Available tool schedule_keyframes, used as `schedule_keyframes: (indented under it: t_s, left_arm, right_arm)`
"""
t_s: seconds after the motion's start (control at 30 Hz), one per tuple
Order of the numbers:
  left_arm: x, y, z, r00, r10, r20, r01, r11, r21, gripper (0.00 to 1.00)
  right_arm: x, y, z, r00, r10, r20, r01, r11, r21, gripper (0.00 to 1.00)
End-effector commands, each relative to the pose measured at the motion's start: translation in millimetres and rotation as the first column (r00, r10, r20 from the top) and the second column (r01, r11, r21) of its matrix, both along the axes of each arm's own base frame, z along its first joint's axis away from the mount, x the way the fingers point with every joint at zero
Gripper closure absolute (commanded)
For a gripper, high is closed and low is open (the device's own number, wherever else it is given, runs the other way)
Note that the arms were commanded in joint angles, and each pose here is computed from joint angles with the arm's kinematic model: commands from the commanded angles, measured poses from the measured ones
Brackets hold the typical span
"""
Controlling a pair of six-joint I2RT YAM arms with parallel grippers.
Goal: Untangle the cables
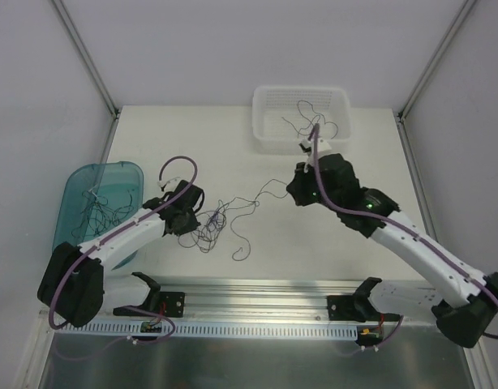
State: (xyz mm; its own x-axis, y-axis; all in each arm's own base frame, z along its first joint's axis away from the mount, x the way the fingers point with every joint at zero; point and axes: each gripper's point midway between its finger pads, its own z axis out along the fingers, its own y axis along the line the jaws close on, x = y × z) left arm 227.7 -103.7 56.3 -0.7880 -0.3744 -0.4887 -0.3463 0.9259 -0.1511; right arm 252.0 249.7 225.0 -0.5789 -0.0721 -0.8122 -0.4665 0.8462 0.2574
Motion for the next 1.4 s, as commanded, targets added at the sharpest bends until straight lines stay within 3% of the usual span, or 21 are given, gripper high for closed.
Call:
schedule_keyframes:
  t_s: [0.0,0.33,0.63,0.8,1.07,1.23,1.37]
  left_arm:
    - [-0.7,8.8,-11.5,0.999,-0.004,-0.038,0.007,0.998,0.060,1.00]
    - [3.3,2.5,-31.6,0.994,-0.021,-0.107,0.029,0.997,0.075,1.00]
    - [1.9,-6.0,-39.9,0.991,-0.037,-0.131,0.044,0.998,0.045,1.00]
    - [-2.2,-1.6,-50.4,0.988,-0.030,-0.153,0.040,0.997,0.068,1.00]
    - [0.8,-0.9,-56.5,0.985,-0.015,-0.169,0.030,0.996,0.085,1.00]
    - [1.9,-5.3,-55.2,0.985,-0.028,-0.173,0.040,0.997,0.067,1.00]
    - [2.5,-16.1,-36.5,0.991,-0.063,-0.117,0.063,0.998,-0.001,0.94]
  right_arm:
    - [-18.9,-68.9,50.1,0.993,-0.090,0.082,0.098,0.990,-0.103,0.99]
    - [-64.4,-120.8,199.3,0.925,-0.082,0.371,0.060,0.996,0.069,0.99]
    - [-95.3,-140.0,265.6,0.849,-0.124,0.514,0.002,0.973,0.232,0.99]
    - [-125.0,-167.9,316.8,0.744,-0.218,0.632,-0.044,0.927,0.372,0.99]
    - [-148.3,-223.3,354.3,0.621,-0.370,0.691,0.050,0.899,0.436,0.99]
    - [-131.6,-206.9,318.6,0.700,-0.332,0.632,0.082,0.917,0.391,0.99]
    - [-92.1,-161.8,229.1,0.860,-0.230,0.456,0.133,0.963,0.236,0.99]
